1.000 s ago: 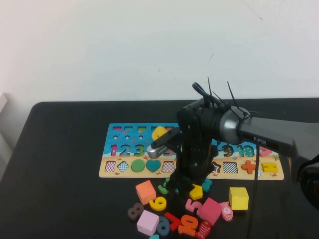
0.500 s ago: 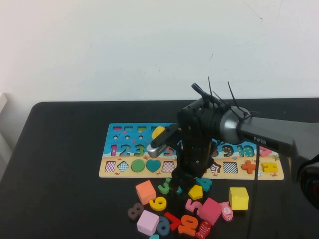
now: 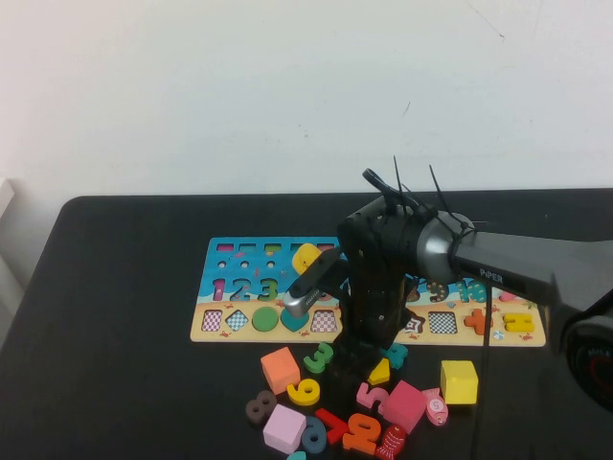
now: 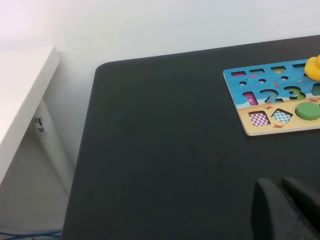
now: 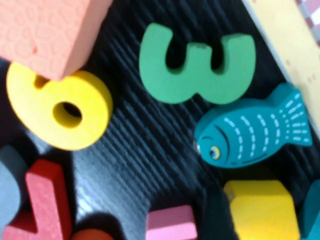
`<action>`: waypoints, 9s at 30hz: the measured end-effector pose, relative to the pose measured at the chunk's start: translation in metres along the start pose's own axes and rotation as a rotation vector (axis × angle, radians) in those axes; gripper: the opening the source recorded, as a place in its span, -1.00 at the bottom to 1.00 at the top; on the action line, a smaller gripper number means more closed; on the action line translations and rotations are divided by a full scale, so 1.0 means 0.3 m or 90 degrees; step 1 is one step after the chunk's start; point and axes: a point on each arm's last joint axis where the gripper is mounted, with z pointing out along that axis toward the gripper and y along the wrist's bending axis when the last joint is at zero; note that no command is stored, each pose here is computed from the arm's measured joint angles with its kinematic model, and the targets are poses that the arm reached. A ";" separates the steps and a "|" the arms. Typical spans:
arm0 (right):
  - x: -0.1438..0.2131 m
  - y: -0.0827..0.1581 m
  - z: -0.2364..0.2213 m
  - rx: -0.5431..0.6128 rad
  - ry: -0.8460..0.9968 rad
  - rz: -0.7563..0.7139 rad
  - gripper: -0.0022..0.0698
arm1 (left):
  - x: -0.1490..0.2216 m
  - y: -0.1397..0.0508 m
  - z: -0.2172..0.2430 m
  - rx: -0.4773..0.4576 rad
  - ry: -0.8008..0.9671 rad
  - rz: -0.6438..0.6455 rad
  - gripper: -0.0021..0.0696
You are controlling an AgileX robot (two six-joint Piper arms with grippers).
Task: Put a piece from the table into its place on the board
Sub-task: Pick up the "Pentagon", then place the "Pentagon" into the hole of the Pentagon
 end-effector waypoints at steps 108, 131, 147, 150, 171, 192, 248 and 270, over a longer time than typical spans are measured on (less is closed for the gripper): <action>0.030 -0.045 0.013 -0.059 0.019 0.105 0.53 | 0.000 0.000 0.000 0.000 0.000 0.000 -0.95; 0.027 -0.033 0.019 -0.087 0.050 0.227 0.55 | 0.000 0.000 0.000 0.000 0.000 0.000 -0.95; 0.014 -0.033 0.022 -0.096 0.039 0.237 0.24 | 0.000 0.000 0.000 0.000 0.000 0.000 -0.95; 0.014 -0.033 0.022 -0.096 0.038 0.227 -0.09 | 0.000 0.000 0.000 0.000 0.000 0.000 -0.95; -0.008 -0.043 -0.032 -0.095 0.040 0.181 -0.52 | 0.000 0.000 0.000 0.000 0.000 0.000 -0.95; -0.089 -0.088 -0.100 -0.038 -0.091 0.178 -0.52 | 0.000 0.000 0.000 0.000 0.000 0.000 -0.95; -0.094 -0.176 -0.091 0.067 -0.094 0.210 0.27 | 0.000 0.000 0.000 0.000 0.000 0.000 -0.95; -0.083 -0.162 -0.089 0.043 -0.065 0.193 0.57 | 0.000 0.000 0.000 0.000 0.000 0.000 -0.95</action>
